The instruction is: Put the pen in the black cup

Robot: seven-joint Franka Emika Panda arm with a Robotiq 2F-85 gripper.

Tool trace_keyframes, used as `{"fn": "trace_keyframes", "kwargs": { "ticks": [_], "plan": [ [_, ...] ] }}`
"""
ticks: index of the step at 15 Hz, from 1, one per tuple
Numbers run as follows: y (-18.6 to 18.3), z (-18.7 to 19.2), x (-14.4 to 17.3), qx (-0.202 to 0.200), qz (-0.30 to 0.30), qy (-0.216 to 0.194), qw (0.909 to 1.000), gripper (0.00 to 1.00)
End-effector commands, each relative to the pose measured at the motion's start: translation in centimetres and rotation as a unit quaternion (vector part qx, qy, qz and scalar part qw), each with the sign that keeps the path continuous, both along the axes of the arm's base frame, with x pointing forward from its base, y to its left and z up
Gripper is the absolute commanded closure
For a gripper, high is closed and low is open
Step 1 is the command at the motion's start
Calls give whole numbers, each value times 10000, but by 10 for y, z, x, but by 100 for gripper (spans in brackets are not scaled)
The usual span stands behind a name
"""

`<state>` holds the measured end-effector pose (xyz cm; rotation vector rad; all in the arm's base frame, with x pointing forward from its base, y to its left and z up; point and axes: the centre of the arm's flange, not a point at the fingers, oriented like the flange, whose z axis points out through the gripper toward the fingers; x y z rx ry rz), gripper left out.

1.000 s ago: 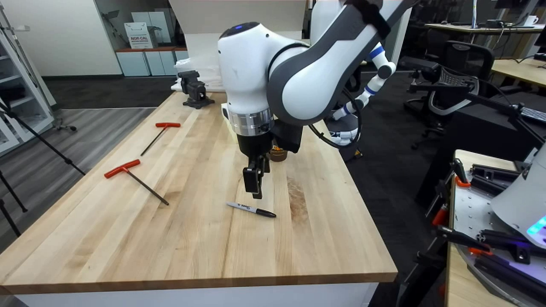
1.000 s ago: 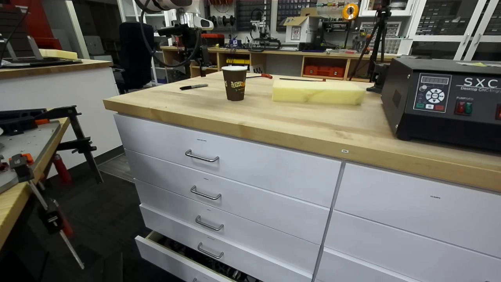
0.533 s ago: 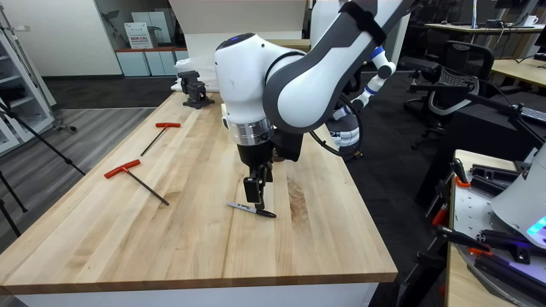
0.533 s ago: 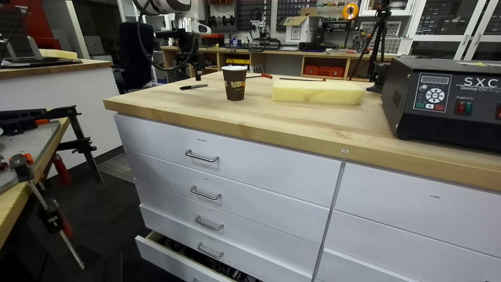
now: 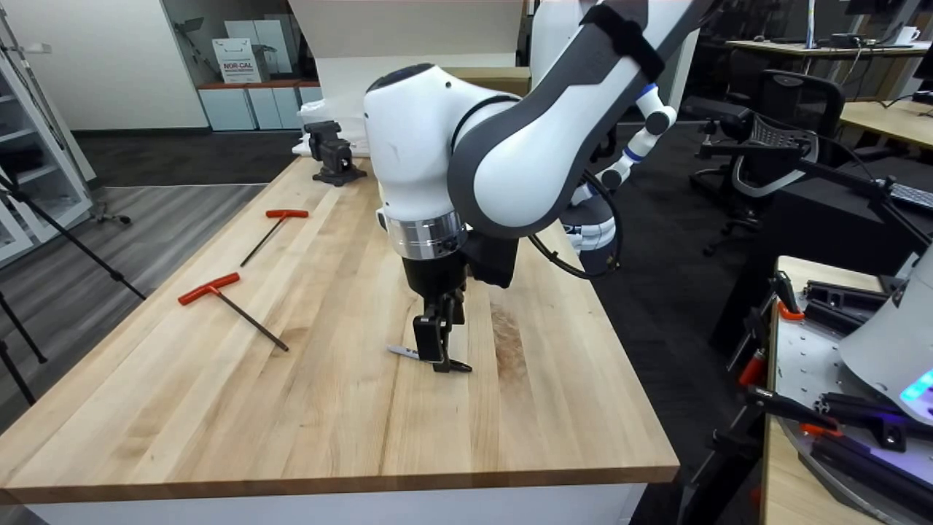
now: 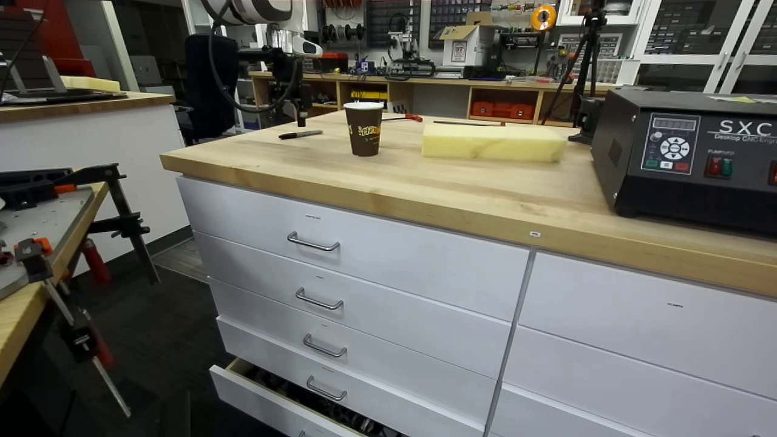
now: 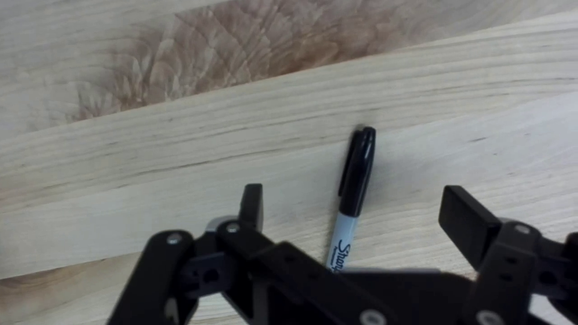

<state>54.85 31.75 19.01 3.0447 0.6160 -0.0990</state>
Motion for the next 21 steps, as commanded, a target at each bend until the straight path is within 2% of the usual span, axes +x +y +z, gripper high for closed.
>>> {"fn": "trace_keyframes", "kwargs": {
  "ticks": [1, 4, 5, 6, 9, 10, 11, 12, 13, 15, 16, 17, 18, 19, 21],
  "plan": [
    [7, -5, -1, 90, 57, -65, 9999, 0],
    [6, -9, -1, 110, 96, -81, 9999, 0],
    [6, -9, -1, 117, 98, -86, 9998, 25],
    [6, -9, 0, 123, 108, -91, 9998, 26],
    [5, -9, 1, 139, 119, -108, 9998, 47],
    [5, -9, 1, 140, 121, -109, 9998, 45],
    [5, -10, 1, 143, 124, -106, 9998, 24],
    [4, -11, 1, 142, 121, -93, 9998, 15],
    [4, -12, 1, 144, 119, -87, 9998, 13],
    [3, -15, -1, 137, 131, -59, 9998, 2],
    [2, -17, -2, 138, 141, -37, 9998, 7],
    [2, -19, -2, 141, 151, -24, 9998, 31],
    [2, -19, -2, 142, 161, -16, 9998, 37],
    [2, -20, -2, 143, 163, -10, 9998, 38],
    [2, -19, -1, 143, 159, -8, 9998, 51]
  ]
}}
